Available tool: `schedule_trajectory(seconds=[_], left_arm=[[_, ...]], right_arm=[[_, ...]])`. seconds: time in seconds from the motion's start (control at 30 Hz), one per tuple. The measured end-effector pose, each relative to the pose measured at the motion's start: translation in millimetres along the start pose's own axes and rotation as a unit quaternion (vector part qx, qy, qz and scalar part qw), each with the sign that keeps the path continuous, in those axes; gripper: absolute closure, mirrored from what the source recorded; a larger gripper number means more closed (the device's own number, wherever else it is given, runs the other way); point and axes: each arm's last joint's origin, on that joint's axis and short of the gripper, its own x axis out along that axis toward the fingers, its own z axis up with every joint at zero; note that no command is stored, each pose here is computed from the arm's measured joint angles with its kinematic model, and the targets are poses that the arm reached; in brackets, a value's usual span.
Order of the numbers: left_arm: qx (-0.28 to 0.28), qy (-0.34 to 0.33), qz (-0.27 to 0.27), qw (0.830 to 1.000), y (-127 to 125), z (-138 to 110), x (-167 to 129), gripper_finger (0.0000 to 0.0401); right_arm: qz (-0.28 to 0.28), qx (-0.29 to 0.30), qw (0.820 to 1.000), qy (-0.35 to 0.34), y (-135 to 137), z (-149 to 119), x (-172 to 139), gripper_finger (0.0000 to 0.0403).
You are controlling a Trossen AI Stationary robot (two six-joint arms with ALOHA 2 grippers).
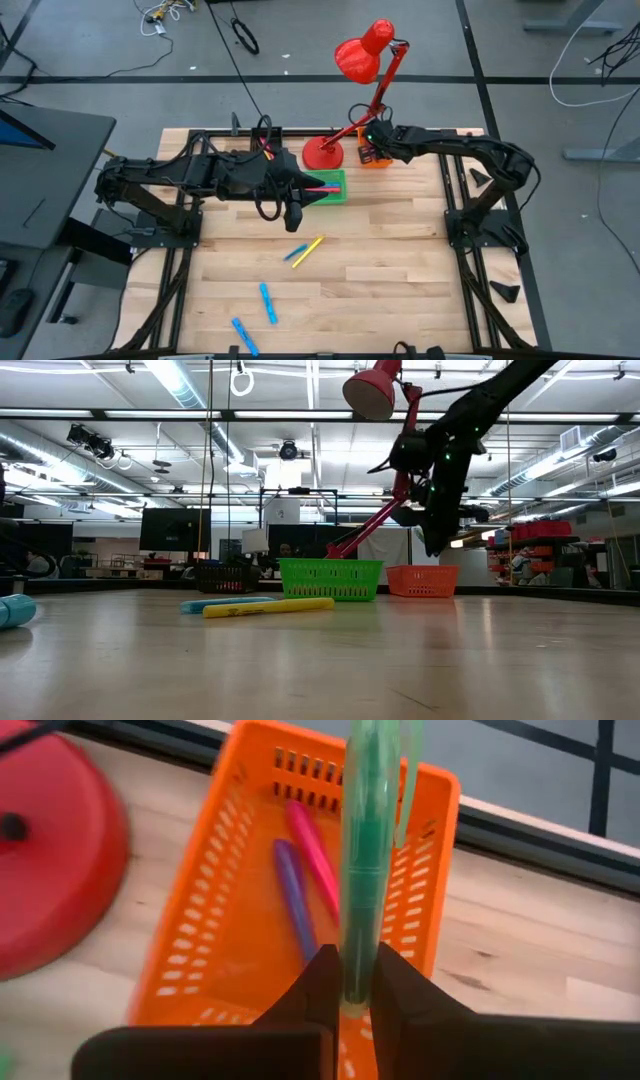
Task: Pick & Place Markers
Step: Put the small green highlighter into the orange basket, then put the small blue highlighter into the orange basket
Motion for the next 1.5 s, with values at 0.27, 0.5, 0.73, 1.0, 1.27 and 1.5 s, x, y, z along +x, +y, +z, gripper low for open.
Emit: schedule_trajectory(seconds=[0.27,0.5,0.73,1.0,1.27,1.5], left_arm=[[-0.003,0.002,0.001,1.0,0,0,0,0.0266],[-0.002,0.003,0.001,1.0,0,-1,0,0.0266],[-0.002,0.003,0.001,1.0,0,-1,0,0.0266],[-0.003,0.003,0.001,1.0,0,-1,0,0.0266],[-0.003,0.003,0.001,1.0,0,-1,0,0.0266],[-0.002,0.003,0.001,1.0,0,-1,0,0.0266]], right_arm=[[-0.005,0.017,1.0,0.009,-14,-13,22,0.0383],[0.014,0.017,1.0,0.009,-14,-14,25,0.0383],[0.028,0.018,0.999,0.013,-11,-14,29,0.0333],[0.035,0.018,0.999,0.018,-11,-14,29,0.0263],[0.055,0.012,0.998,0.012,-7,-15,19,0.0253],[0.075,0.008,0.995,-0.06,-4,-11,-22,0.0252]])
